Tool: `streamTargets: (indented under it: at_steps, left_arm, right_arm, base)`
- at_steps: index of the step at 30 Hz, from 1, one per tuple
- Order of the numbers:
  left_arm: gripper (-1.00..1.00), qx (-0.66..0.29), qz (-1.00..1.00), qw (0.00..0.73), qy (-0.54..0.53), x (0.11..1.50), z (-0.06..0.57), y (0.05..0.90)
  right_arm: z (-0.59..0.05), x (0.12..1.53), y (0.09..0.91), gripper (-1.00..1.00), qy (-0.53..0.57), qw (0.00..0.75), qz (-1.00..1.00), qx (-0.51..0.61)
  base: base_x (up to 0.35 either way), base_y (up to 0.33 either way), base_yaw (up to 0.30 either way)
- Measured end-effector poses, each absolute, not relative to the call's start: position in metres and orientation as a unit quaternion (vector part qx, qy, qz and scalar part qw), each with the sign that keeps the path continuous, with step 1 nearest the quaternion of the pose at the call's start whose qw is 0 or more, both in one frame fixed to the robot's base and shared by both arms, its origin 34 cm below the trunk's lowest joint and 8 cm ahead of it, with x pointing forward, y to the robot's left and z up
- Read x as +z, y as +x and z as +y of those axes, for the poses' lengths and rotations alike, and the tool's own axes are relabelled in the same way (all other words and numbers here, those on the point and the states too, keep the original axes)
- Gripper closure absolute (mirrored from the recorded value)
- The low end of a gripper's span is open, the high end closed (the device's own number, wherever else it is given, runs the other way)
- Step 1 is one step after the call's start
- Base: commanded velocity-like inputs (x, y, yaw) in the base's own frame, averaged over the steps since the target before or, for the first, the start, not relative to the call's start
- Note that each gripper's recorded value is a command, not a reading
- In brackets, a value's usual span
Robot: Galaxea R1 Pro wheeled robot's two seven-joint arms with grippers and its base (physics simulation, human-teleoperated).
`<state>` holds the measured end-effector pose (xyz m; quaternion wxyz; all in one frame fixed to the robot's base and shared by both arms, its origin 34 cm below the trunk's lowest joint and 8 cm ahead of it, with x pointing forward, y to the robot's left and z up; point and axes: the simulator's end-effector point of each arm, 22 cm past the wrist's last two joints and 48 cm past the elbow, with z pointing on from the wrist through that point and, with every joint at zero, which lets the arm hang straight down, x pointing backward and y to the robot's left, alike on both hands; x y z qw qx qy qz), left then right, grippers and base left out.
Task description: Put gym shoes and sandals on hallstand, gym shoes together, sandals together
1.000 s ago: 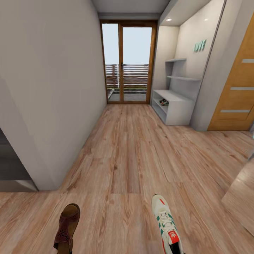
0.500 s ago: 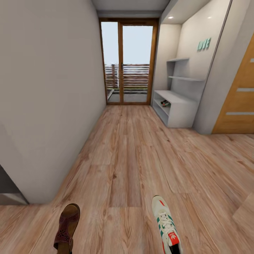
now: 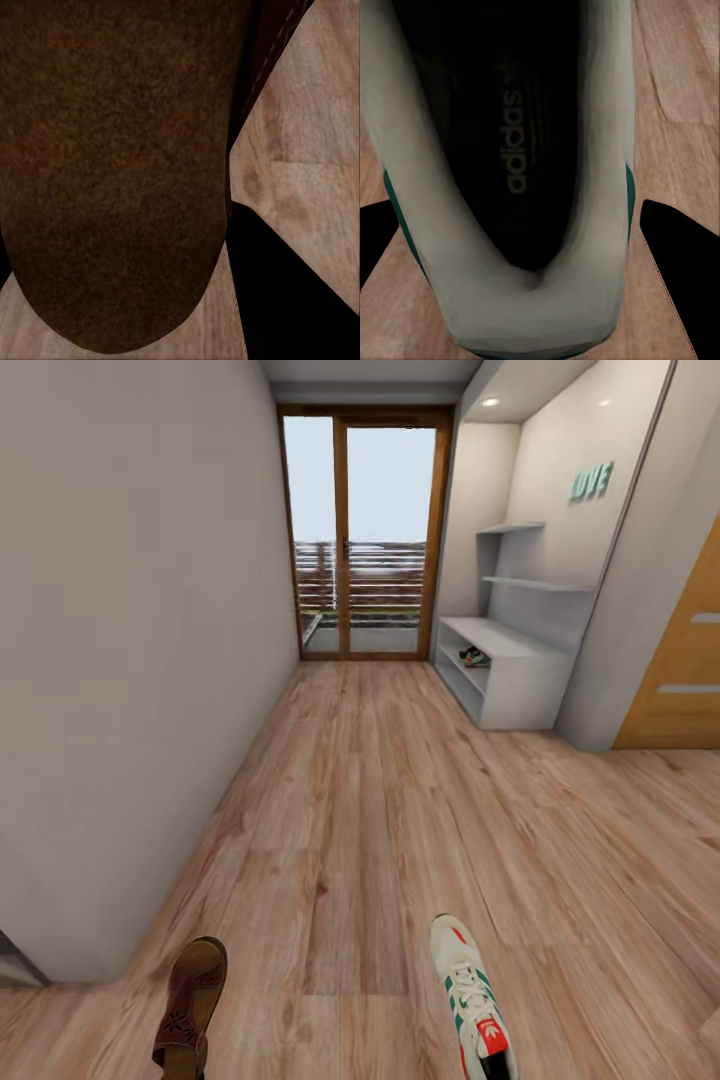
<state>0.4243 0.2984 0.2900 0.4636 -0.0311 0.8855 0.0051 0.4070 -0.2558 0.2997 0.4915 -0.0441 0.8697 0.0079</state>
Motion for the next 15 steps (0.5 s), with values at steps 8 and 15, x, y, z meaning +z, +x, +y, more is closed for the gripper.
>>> streamTargets:
  at_steps: [8,15]
  left_arm:
    - [1.00,0.005,0.885,0.464,-0.034,0.2902,0.2993,0.4245]
    - [1.00,0.004,0.884,0.466,-0.043,0.2911,0.3005,0.4251]
  right_arm:
    - [-0.2551,0.2997,0.4070,1.00,-0.045,0.492,0.870,0.008]
    - [-0.2556,0.2997,0.4070,1.00,-0.044,0.492,0.870,0.008]
  base:
    - [0.340,0.000,0.000]
    - [0.340,0.000,0.000]
